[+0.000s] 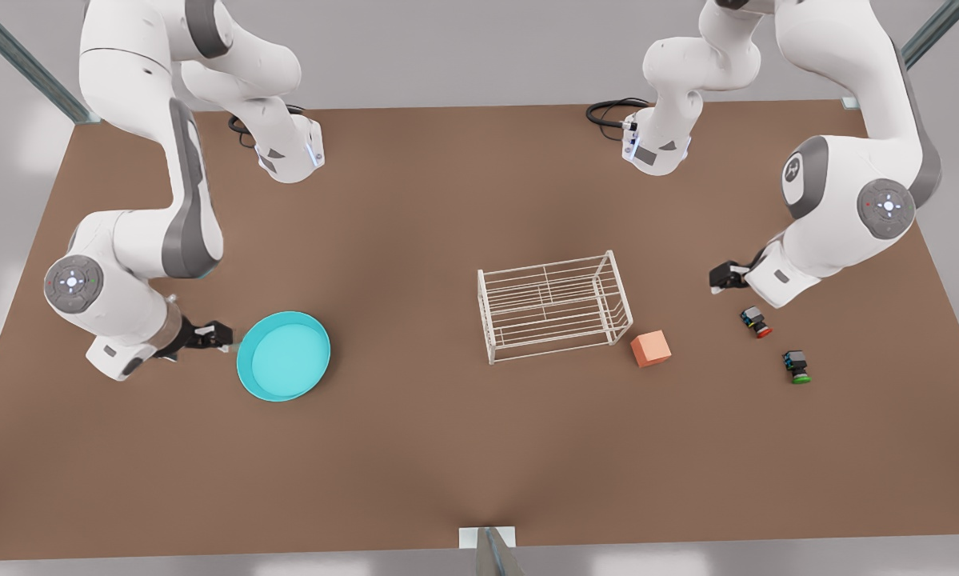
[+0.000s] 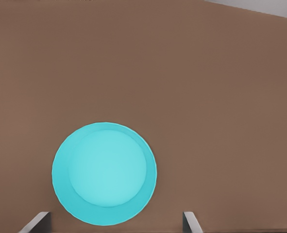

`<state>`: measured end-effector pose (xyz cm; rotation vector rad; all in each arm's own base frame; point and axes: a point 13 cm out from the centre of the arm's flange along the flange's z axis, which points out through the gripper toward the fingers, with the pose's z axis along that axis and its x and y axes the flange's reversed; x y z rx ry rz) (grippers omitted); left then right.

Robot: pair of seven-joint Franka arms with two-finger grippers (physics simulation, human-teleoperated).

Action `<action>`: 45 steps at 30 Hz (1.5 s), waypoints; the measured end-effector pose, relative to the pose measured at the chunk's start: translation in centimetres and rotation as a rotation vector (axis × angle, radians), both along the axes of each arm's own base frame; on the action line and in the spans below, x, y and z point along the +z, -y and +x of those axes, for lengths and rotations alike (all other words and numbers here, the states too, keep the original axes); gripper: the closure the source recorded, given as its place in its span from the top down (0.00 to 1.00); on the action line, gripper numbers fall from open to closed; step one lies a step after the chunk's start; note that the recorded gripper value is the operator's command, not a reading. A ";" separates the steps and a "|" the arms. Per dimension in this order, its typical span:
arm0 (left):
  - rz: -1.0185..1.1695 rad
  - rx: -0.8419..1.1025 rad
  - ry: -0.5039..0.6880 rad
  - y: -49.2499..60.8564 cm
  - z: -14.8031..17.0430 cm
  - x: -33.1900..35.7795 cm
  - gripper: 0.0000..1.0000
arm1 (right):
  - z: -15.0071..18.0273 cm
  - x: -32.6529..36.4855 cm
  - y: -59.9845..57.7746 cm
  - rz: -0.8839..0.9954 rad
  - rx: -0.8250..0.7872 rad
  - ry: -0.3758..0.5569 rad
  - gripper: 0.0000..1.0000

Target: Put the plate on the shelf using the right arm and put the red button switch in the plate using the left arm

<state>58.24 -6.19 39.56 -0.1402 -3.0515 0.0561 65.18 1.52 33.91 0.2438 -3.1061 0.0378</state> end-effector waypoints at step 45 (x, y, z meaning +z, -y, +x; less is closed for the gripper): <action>0.069 0.238 -0.031 -6.0 -0.5 -1.3 1.00 | -9.0 -30.0 6.0 0.263 -0.257 -0.491 0.90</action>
